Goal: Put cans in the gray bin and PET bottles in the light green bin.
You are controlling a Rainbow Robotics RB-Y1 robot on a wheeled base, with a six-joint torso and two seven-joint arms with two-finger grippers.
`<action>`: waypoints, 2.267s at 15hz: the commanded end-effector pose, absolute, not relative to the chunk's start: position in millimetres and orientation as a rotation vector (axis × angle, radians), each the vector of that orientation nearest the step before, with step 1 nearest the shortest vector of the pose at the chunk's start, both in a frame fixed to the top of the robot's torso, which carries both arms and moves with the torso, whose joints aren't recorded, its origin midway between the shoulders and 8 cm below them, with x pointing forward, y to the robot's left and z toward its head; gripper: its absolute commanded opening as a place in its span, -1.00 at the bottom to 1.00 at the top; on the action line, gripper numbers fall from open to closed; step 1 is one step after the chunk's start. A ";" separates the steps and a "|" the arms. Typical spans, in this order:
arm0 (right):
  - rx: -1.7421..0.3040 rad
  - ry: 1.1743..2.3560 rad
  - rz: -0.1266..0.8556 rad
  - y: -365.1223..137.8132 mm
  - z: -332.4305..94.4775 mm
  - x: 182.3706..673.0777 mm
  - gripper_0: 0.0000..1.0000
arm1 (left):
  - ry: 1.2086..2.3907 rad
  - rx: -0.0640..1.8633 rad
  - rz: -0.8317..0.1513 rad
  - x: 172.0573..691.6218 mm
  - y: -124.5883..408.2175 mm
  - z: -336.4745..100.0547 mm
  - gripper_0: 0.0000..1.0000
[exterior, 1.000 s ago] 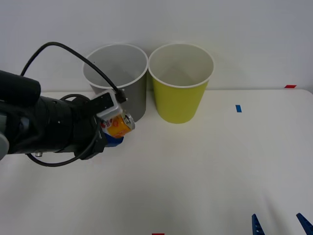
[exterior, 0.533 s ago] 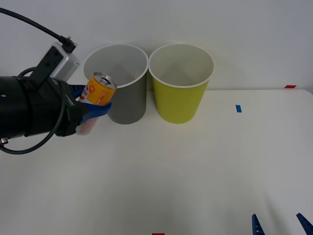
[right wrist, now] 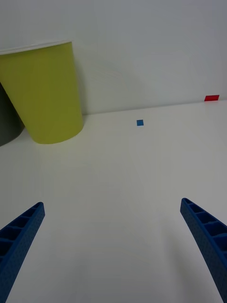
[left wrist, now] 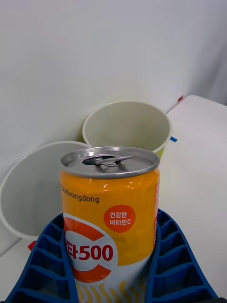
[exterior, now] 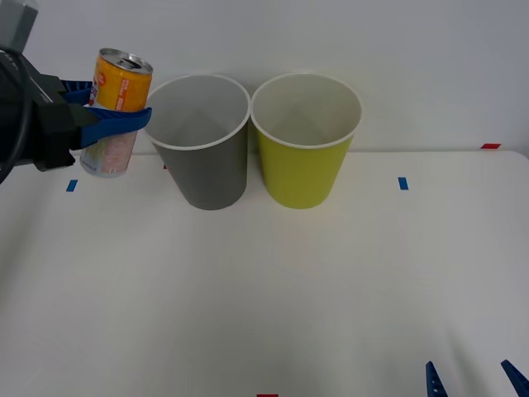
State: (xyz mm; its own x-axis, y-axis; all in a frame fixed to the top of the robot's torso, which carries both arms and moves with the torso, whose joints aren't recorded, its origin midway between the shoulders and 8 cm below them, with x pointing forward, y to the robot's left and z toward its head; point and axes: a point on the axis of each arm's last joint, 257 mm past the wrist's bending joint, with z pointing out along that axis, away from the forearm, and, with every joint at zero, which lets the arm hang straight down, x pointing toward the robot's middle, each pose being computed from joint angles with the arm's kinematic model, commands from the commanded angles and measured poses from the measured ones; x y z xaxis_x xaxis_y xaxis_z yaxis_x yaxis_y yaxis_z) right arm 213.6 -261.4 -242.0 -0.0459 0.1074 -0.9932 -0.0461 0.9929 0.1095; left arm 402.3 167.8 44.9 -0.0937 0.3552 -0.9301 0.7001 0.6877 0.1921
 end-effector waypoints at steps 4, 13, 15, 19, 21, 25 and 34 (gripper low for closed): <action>0.047 1.612 0.124 -261.4 -242.0 213.6 1.00 | 1.708 0.776 -0.406 433.8 189.1 82.0 -1.00; 0.047 1.612 0.124 -261.4 -242.0 213.6 1.00 | 1.728 0.698 -0.495 485.2 192.9 108.6 -1.00; 0.047 1.612 0.124 -261.4 -242.0 213.6 1.00 | 1.723 0.687 -0.502 493.4 189.9 108.9 -1.00; 0.047 1.612 0.124 -261.4 -242.0 213.6 1.00 | 1.686 0.674 -0.456 512.1 177.3 110.9 -1.00; 0.047 1.612 0.124 -261.4 -242.0 213.6 1.00 | 1.667 0.659 -0.470 521.4 167.8 108.8 -1.00; 0.047 1.612 0.124 -261.4 -242.0 213.6 1.00 | 1.635 0.623 -0.510 542.9 150.3 98.7 -1.00; 0.047 1.612 0.124 -261.4 -242.0 213.6 1.00 | 1.582 0.562 -0.536 591.1 117.7 72.4 -1.00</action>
